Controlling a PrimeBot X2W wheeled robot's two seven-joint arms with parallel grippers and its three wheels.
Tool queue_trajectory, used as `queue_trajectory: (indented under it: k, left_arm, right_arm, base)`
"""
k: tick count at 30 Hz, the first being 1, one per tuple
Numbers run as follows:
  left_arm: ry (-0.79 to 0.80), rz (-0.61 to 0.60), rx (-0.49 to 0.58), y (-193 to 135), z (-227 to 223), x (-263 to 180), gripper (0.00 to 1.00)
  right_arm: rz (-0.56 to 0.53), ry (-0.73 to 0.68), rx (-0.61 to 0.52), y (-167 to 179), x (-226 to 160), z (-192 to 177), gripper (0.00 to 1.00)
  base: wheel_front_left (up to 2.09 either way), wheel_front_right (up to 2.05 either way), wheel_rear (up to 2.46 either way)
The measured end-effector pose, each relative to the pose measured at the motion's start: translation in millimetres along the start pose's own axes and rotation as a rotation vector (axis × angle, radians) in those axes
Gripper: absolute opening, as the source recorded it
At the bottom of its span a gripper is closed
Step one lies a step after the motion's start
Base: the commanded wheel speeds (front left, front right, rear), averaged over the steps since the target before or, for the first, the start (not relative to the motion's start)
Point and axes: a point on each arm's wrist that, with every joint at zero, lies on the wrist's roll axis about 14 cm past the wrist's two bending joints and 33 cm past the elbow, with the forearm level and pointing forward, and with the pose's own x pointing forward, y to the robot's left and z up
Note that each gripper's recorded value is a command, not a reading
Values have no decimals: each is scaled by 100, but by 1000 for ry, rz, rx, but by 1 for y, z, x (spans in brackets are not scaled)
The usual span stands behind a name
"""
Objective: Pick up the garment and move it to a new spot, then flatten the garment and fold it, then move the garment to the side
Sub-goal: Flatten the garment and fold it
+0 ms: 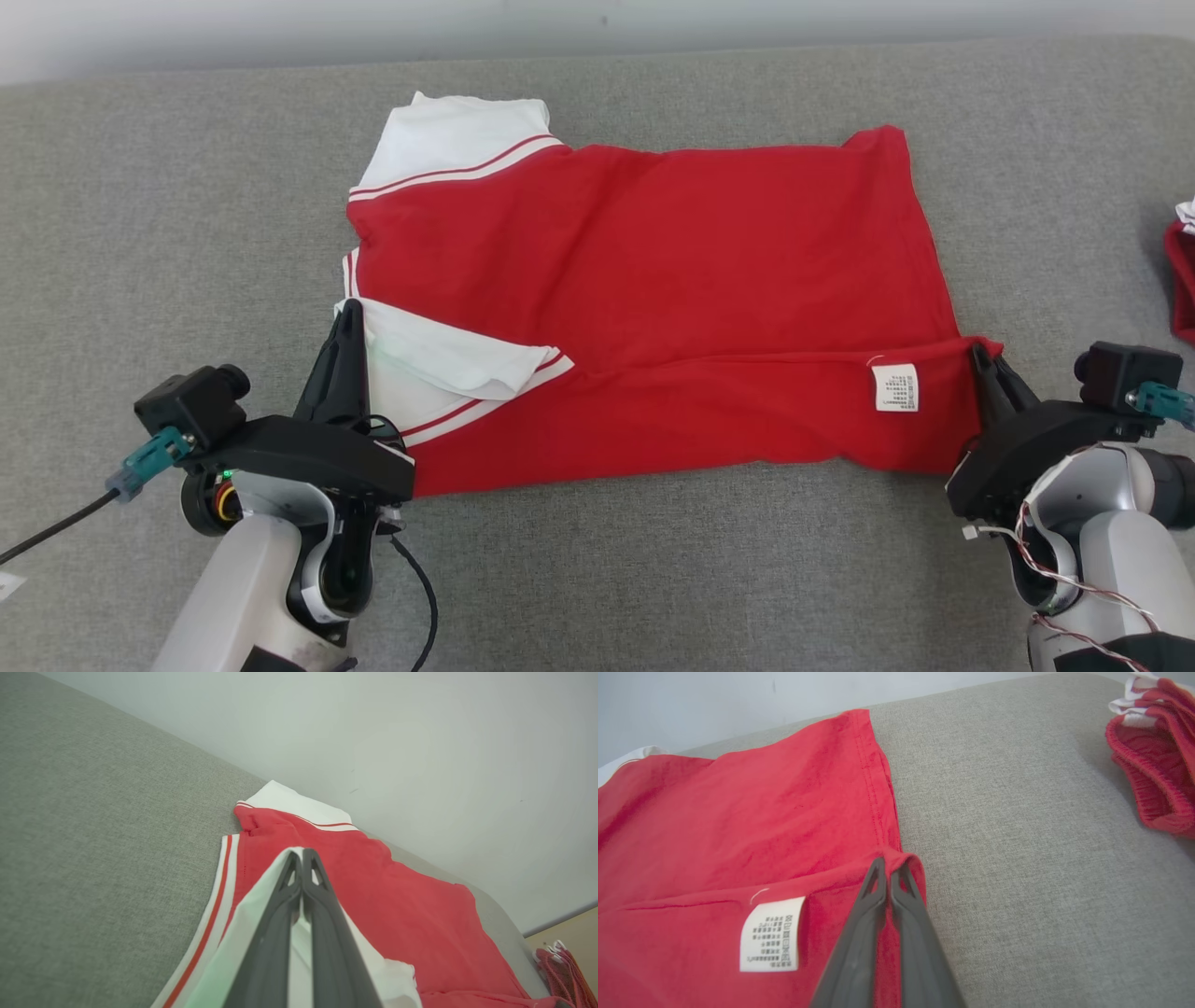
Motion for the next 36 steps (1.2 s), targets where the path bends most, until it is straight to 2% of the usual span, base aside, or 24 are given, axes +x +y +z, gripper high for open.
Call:
queue_trajectory:
  k: [1,2,3,4,5,11,16,23,31,36]
  left_arm:
    - [0,5,6,1,-1,1,0]
    - [2,6,13,2,-2,2,0]
    - [-1,7,25,2,-2,4,35]
    - [-8,5,37,2,-2,5,97]
    - [-14,4,44,2,-1,6,100]
    - [-49,-10,107,-1,6,3,100]
    - [-70,5,235,5,15,-9,100]
    - [6,64,408,29,-9,-43,100]
    - [98,136,484,53,-35,-62,100]
    - [146,166,494,63,-47,-64,100]
  right_arm:
    - [3,-2,-2,1,1,1,16]
    - [6,-4,-6,2,2,2,95]
    - [6,-4,-8,3,3,2,100]
    - [7,-5,-8,3,4,2,100]
    - [7,-7,-8,3,4,3,100]
    - [10,-31,-9,4,2,9,100]
    - [-6,-60,-8,-3,-7,17,100]
    - [-47,-76,-41,-17,-24,18,100]
    - [-77,-27,-77,-25,-31,1,100]
    - [-90,26,-94,-27,-30,-15,100]
  base:
    - [0,0,0]
    - [0,0,0]
    - [0,0,0]
    - [0,0,0]
    - [0,0,0]
    - [0,0,0]
    - [0,0,0]
    - [0,0,0]
    - [0,0,0]
    - [0,0,0]
